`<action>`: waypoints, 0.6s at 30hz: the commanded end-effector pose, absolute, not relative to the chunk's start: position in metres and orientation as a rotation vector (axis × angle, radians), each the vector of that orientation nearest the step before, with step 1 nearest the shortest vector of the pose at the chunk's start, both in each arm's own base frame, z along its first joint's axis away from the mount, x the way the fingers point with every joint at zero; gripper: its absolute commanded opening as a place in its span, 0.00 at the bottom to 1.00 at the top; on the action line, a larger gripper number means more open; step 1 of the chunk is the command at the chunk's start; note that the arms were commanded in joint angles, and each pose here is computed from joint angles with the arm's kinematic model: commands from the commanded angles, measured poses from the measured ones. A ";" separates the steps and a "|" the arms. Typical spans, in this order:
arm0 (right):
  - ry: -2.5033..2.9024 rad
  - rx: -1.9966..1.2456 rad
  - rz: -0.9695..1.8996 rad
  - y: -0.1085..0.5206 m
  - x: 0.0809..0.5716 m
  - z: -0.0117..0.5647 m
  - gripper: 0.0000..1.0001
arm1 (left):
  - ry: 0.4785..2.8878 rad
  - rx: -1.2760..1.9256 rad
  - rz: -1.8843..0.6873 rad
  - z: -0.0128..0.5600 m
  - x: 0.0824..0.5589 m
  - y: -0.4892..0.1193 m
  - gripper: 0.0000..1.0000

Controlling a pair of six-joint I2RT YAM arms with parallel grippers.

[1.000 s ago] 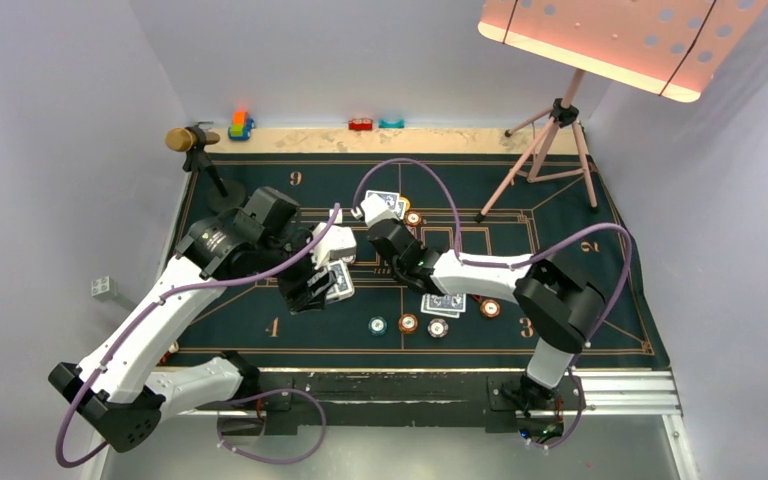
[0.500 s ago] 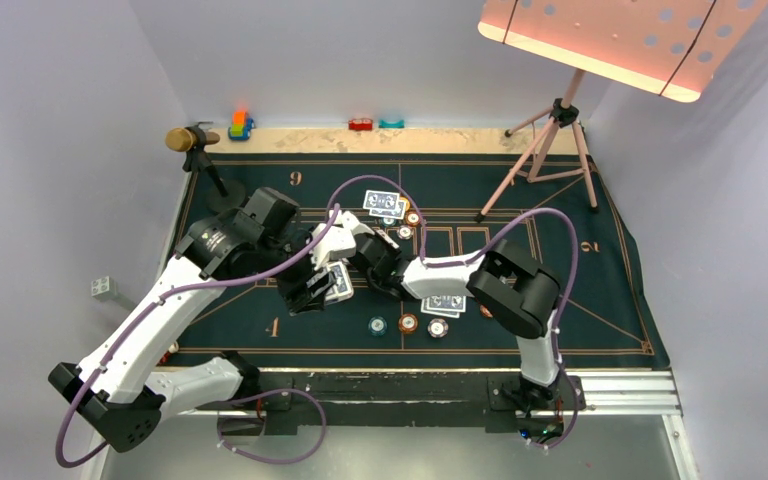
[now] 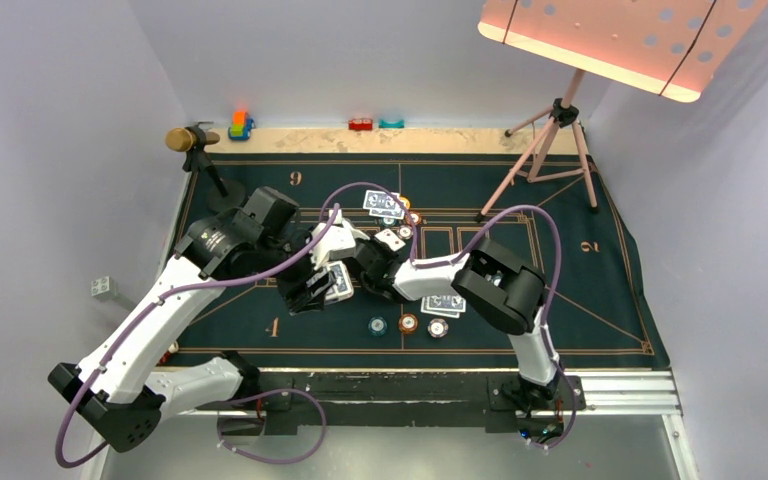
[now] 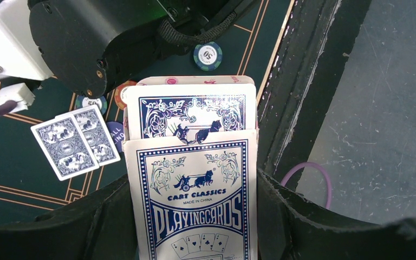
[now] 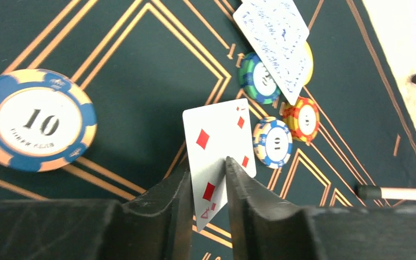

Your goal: Distribute texas hold em gaming equipment

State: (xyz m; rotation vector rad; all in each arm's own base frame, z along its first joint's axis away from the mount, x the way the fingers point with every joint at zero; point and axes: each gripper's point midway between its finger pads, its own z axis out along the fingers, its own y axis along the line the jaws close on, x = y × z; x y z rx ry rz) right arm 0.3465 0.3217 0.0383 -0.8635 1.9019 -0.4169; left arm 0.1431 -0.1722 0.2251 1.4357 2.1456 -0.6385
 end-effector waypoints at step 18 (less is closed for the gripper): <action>2.032 -0.554 0.140 0.339 0.335 0.108 0.68 | 2.082 1.409 -0.667 0.246 0.143 -0.177 0.00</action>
